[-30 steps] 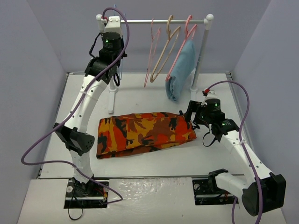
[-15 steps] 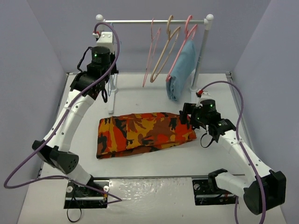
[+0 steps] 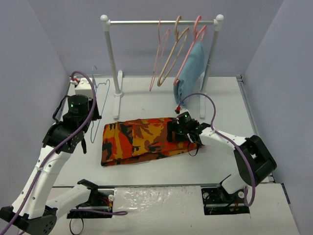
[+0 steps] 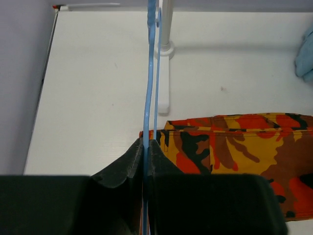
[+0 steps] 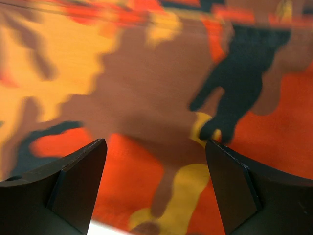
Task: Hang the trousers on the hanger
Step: Grab a hanger with the left arm, then place trousers on hanger
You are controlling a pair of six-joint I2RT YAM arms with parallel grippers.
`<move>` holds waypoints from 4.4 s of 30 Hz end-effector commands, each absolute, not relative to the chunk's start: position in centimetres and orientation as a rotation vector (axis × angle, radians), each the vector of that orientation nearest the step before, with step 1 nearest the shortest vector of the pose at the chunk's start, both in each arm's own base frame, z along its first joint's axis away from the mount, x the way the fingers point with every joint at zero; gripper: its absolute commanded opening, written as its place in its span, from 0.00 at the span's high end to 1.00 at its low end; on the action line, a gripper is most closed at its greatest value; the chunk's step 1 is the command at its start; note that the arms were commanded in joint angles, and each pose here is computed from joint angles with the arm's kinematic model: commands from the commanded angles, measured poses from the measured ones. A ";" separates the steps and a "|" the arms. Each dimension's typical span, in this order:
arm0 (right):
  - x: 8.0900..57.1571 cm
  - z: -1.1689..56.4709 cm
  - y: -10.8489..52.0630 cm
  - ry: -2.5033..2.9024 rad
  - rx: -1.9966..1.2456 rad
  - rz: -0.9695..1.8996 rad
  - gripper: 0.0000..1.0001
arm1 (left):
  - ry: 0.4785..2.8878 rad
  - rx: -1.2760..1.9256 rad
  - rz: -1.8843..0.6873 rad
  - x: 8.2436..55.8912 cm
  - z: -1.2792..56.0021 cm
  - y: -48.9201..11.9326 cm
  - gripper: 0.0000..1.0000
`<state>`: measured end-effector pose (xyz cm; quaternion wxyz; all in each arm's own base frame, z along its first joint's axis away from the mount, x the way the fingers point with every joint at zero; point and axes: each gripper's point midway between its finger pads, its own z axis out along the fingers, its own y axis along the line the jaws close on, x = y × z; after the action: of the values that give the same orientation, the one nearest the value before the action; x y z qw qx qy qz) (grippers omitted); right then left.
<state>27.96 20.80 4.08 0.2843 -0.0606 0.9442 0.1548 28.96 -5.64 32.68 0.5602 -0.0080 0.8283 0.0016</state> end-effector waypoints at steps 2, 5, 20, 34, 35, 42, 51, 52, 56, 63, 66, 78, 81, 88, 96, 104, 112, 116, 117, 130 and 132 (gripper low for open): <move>27.1 0.2 13.8 2.641 0.197 0.178 0.21 | 1.972 -0.171 0.023 27.6 29.5 -2.5 1.00; 25.8 -0.6 8.3 2.718 0.379 -0.055 0.21 | 2.005 -0.192 0.031 27.3 27.2 -1.8 1.00; 31.8 14.1 18.5 2.401 0.079 0.231 0.22 | 2.006 -0.200 -0.089 27.6 22.7 -3.1 1.00; 30.7 13.3 40.6 2.435 -0.347 0.592 0.30 | 1.828 -0.144 -0.147 26.3 23.1 -3.4 1.00; 30.7 13.0 41.4 2.430 -0.361 0.572 0.30 | 1.831 -0.142 -0.142 26.3 23.1 -3.3 1.00; 30.3 8.3 44.7 2.458 -0.465 0.410 0.30 | 1.834 -0.098 -0.157 26.5 23.0 -3.9 1.00; 27.9 -0.1 41.0 2.629 -0.510 0.145 0.36 | 1.837 -0.061 -0.205 26.6 22.3 -4.9 1.00; 27.8 -0.6 40.4 2.640 -0.503 0.127 0.43 | 1.835 -0.055 -0.215 26.7 22.3 -5.1 1.00; 28.3 -1.5 38.2 2.679 -0.450 0.098 0.89 | 1.828 -0.015 -0.259 26.9 22.4 -6.1 1.00; 29.4 4.5 39.3 2.601 -0.463 0.465 1.00 | 1.776 0.036 -0.386 27.6 23.0 -8.6 1.00; 29.9 10.5 40.2 2.462 -0.504 0.631 1.00 | 1.751 0.063 -0.437 28.3 23.5 -10.0 1.00; 30.0 19.0 42.5 2.217 -0.591 0.852 1.00 | 1.676 0.116 -0.517 29.5 25.2 -14.2 1.00; 30.1 19.6 43.0 2.183 -0.597 0.878 1.00 | 1.664 0.120 -0.543 29.5 25.2 -15.0 1.00; 30.2 22.2 44.5 2.050 -0.622 0.975 1.00 | 1.686 0.117 -0.577 29.2 24.2 -15.6 1.00; 28.8 21.7 46.6 1.954 -0.717 1.114 1.00 | 1.711 0.088 -0.650 28.3 22.7 -16.2 1.00; 29.0 19.0 47.3 1.925 -0.729 1.139 0.68 | 1.741 0.058 -0.707 27.9 20.7 -16.9 1.00; 29.5 20.7 43.5 1.963 -0.707 1.030 0.36 | 1.761 0.017 -0.684 27.7 19.5 -16.3 1.00; 28.5 19.1 41.3 2.022 -0.750 0.998 0.53 | 1.772 -0.011 -0.692 27.7 18.8 -16.2 1.00; 27.7 18.4 40.8 2.043 -0.769 1.004 0.60 | 1.772 -0.019 -0.695 27.7 18.7 -16.2 1.00; 20.1 13.3 44.3 2.073 -0.981 1.234 0.99 | 1.783 -0.089 -0.737 27.5 17.8 -16.3 1.00; 20.2 13.3 45.3 2.055 -0.968 1.271 1.00 | 1.783 -0.098 -0.737 27.5 17.6 -16.3 1.00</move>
<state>20.47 42.00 10.42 0.2394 -0.3501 0.8091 0.4068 26.64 -15.58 14.51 0.5376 -0.0212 0.7941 -0.2828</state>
